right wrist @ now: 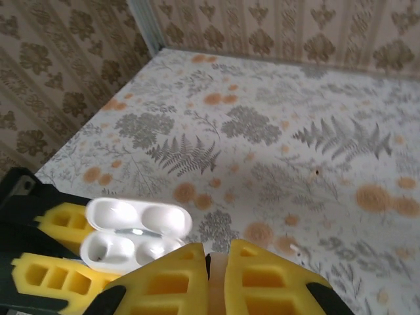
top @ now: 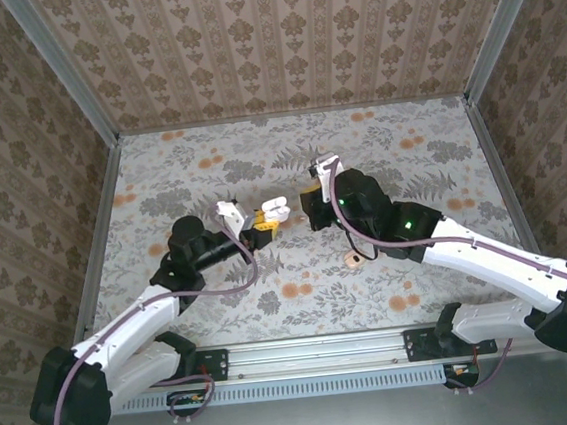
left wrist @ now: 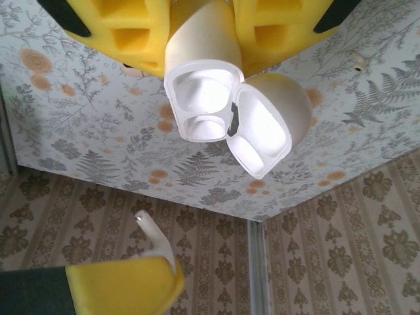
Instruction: Insert wireless bluetooth earbuds into charging case
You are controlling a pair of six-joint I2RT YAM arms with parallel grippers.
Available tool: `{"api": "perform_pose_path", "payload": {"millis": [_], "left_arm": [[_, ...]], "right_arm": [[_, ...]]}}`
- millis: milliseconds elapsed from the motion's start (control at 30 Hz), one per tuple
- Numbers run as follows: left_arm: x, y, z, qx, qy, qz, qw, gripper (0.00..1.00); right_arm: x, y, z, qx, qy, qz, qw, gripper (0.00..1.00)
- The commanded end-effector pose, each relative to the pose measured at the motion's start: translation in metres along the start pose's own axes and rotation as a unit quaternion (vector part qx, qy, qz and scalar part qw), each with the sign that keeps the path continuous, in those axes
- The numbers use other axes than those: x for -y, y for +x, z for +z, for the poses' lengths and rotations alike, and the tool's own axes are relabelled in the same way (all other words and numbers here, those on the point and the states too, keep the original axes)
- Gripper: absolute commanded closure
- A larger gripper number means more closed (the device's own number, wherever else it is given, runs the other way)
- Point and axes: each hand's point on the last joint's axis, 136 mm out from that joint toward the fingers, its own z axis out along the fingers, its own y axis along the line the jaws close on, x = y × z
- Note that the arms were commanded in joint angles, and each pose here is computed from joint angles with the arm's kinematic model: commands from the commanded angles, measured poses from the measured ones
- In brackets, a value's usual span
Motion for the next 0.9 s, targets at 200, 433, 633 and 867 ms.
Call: {"api": "perform_pose_path", "payload": {"millis": [200, 433, 633, 867], "left_arm": [[0.012, -0.036, 0.002, 0.043, 0.03, 0.017, 0.998, 1.0], [0.017, -0.04, 0.002, 0.052, 0.044, 0.014, 0.998, 1.0], [0.018, -0.042, 0.001, 0.058, 0.044, 0.008, 0.997, 1.0], [0.018, -0.043, -0.001, 0.062, 0.042, 0.005, 0.997, 1.0]], "right_arm": [[-0.045, -0.026, 0.001, 0.057, -0.091, -0.088, 0.99, 0.99], [-0.069, -0.026, 0.008, 0.062, -0.131, -0.099, 0.985, 0.99], [-0.077, -0.023, 0.016, 0.056, -0.142, -0.107, 0.982, 0.99], [-0.079, -0.019, 0.022, 0.051, -0.146, -0.105, 0.982, 0.99]]}}
